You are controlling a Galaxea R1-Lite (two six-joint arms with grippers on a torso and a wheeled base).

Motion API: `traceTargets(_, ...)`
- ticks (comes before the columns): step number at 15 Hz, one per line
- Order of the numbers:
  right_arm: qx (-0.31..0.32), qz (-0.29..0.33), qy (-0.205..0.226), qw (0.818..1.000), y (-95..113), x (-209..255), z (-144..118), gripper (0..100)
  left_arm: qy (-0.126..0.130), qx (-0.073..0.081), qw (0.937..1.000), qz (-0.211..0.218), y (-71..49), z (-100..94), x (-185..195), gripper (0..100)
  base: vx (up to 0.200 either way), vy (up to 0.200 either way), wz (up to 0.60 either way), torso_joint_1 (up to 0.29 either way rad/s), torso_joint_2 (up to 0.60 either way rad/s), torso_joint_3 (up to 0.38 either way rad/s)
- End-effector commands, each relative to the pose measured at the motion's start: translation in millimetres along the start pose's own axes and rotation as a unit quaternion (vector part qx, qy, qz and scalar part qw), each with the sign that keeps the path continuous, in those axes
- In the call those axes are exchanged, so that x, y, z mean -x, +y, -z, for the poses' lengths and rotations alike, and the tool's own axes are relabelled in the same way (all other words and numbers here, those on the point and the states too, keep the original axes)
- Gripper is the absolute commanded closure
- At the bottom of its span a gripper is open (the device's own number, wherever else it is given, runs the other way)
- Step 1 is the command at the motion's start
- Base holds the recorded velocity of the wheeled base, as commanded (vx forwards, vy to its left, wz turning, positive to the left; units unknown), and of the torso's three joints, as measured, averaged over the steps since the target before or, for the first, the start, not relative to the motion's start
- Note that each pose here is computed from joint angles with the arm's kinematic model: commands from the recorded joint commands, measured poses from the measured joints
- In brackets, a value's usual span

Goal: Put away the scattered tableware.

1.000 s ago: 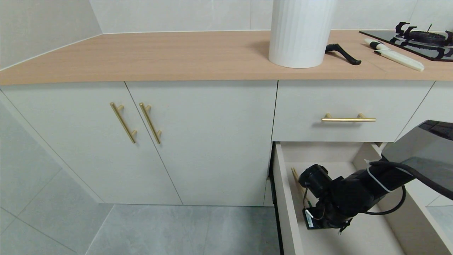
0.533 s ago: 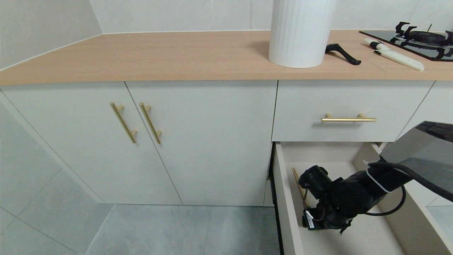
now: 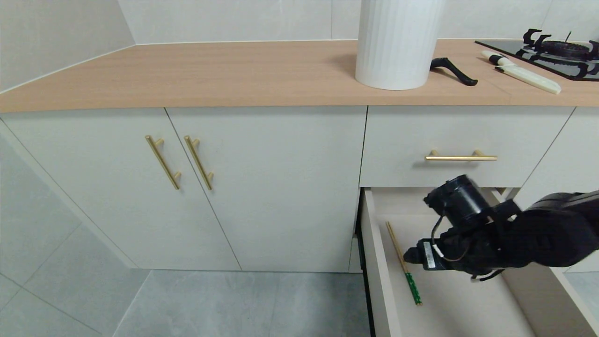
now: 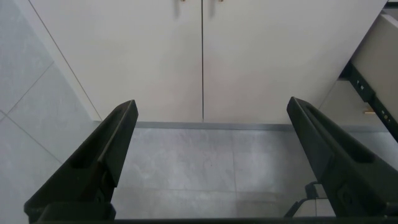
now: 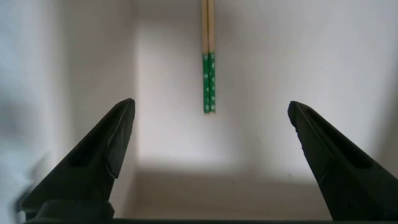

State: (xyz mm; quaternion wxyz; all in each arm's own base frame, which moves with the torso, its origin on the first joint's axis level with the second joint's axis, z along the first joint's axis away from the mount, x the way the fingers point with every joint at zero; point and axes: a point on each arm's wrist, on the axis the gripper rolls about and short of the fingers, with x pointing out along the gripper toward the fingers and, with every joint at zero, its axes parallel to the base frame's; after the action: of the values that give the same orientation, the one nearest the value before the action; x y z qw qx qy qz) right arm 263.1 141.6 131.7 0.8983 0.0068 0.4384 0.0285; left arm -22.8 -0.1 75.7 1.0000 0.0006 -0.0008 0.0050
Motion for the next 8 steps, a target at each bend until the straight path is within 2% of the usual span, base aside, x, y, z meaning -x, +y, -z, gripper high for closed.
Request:
traceTargets(1, -0.025, -0.051, -0.112, 0.992, -28, 123, -14, 0, 0.001, 0.000, 1.0000, 0.000, 0.0, 0.1, 0, 0, 0.000, 0.000, 0.00, 0.000, 0.00, 0.000)
traceTargets(2, -0.020, -0.054, -0.119, 0.991, -34, 139, -13, 0, 0.001, 0.000, 1.0000, 0.000, 0.0, 0.1, 0, 0, 0.000, 0.000, 0.00, 0.000, 0.00, 0.000)
traceTargets(5, 0.009, -0.062, -0.176, 0.982, -59, 184, -4, 0, 0.001, 0.000, 1.0000, 0.000, 0.0, 0.1, 0, 0, 0.000, 0.000, 0.00, 0.000, 0.00, 0.000)
traceTargets(8, 0.005, -0.066, -0.217, 0.974, -69, 204, 0, 0, 0.001, 0.000, 1.0000, 0.000, 0.0, 0.1, 0, 0, 0.000, 0.000, 0.00, 0.000, 0.00, 0.000)
